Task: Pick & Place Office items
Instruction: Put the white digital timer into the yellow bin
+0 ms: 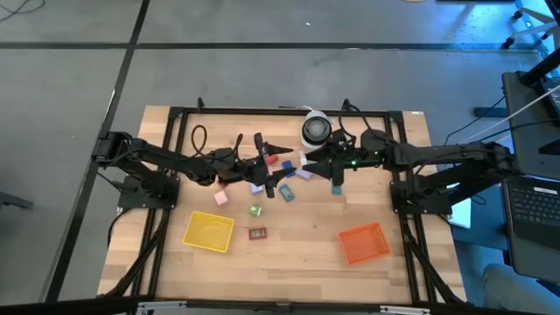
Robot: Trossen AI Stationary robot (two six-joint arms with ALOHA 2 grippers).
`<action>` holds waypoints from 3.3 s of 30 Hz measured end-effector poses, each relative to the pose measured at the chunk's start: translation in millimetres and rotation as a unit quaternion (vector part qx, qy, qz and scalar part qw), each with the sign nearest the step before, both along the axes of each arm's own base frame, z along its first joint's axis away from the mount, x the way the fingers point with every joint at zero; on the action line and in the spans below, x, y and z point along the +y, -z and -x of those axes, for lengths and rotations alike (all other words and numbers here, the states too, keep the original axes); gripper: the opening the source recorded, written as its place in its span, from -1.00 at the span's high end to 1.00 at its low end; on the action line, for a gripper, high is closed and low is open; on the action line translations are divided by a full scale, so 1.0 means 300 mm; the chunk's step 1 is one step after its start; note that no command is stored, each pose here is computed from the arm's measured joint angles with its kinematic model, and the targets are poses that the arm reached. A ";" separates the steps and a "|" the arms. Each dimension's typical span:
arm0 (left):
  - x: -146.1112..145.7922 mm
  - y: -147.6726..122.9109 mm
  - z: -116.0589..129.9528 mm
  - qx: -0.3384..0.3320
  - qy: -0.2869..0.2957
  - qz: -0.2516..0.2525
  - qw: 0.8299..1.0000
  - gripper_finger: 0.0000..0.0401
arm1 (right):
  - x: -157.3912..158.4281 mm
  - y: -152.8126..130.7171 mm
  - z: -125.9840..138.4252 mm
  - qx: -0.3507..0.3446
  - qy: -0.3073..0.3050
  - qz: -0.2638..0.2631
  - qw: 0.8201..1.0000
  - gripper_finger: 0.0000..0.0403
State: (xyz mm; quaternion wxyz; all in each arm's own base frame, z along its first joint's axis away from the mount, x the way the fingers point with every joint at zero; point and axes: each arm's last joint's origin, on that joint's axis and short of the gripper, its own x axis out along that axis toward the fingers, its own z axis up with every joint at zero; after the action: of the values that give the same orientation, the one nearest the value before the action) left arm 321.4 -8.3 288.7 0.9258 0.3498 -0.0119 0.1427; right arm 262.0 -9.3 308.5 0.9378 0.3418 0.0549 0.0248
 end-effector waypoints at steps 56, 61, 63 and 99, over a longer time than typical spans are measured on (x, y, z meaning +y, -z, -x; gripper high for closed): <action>-0.110 -0.041 -0.075 0.030 -0.036 -0.003 0.999 0.24 | 0.033 0.040 -0.089 -0.045 -0.046 0.003 0.998 -0.46; -0.111 -0.043 -0.074 0.026 -0.037 0.002 0.999 0.21 | 0.034 0.038 -0.089 -0.050 -0.048 0.009 0.998 -0.47; -0.111 -0.044 -0.073 0.025 -0.038 0.002 0.999 0.24 | 0.033 0.037 -0.089 -0.052 -0.048 0.009 0.997 -0.50; -0.185 -0.175 0.292 0.085 -0.040 0.391 0.915 0.18 | 0.003 0.099 -0.080 0.034 -0.047 0.109 0.992 -0.28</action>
State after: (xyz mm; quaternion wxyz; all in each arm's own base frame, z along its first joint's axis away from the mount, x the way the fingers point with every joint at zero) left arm 233.8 -63.9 341.3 0.9797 -0.0296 0.1378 0.1429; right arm 286.1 -8.4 278.9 0.9648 0.2352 0.1056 0.0514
